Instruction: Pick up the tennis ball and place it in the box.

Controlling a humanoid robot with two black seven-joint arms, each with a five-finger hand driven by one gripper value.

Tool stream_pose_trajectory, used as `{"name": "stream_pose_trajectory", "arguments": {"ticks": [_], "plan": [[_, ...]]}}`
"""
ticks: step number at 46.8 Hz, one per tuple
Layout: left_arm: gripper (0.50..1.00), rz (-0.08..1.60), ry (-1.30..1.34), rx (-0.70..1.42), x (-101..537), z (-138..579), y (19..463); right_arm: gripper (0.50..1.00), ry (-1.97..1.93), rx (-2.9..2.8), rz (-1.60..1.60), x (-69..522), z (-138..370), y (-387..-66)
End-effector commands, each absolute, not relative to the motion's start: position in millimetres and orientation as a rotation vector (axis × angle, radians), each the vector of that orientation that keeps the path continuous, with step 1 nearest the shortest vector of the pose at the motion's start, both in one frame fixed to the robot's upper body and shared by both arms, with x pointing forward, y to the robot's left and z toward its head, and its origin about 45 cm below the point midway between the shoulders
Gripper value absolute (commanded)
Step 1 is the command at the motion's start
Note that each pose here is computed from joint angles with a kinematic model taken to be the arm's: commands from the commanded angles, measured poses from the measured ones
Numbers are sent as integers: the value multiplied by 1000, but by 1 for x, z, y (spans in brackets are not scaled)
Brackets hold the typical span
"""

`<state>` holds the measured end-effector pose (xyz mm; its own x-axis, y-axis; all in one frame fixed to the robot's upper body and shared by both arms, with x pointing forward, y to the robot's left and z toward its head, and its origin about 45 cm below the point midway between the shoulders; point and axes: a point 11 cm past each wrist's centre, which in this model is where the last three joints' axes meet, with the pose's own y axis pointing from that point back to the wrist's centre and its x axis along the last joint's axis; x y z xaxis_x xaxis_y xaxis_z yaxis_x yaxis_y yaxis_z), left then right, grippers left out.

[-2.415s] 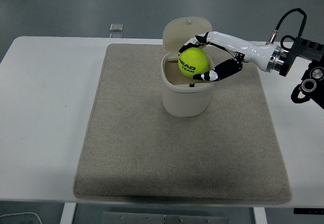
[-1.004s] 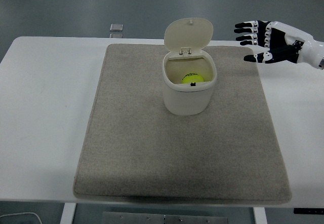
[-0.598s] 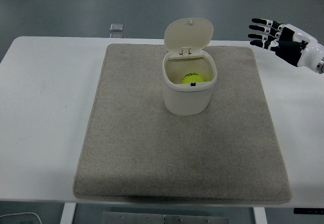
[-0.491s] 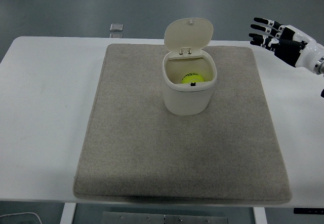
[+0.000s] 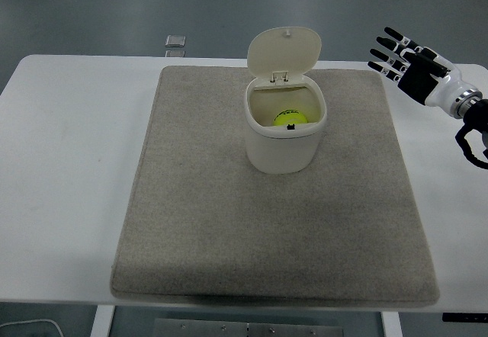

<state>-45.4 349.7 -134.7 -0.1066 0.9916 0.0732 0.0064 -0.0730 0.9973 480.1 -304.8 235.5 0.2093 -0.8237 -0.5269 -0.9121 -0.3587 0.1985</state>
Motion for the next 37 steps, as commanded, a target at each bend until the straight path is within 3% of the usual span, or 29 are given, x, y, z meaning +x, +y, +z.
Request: {"name": "stream_pose_trajectory", "arguments": {"ticks": [1,26,37], "plan": [[992,1342,1255,1212,-45,-135,350,889,1673,-2282,890,480,230,-302],[992,1342,1255,1212,-45,-135,350,913,1677,-2285,873,479,228,-305],[992,1342,1255,1212,-45,-135,350,913,1736,-2406,712,481,235,-311]]}}
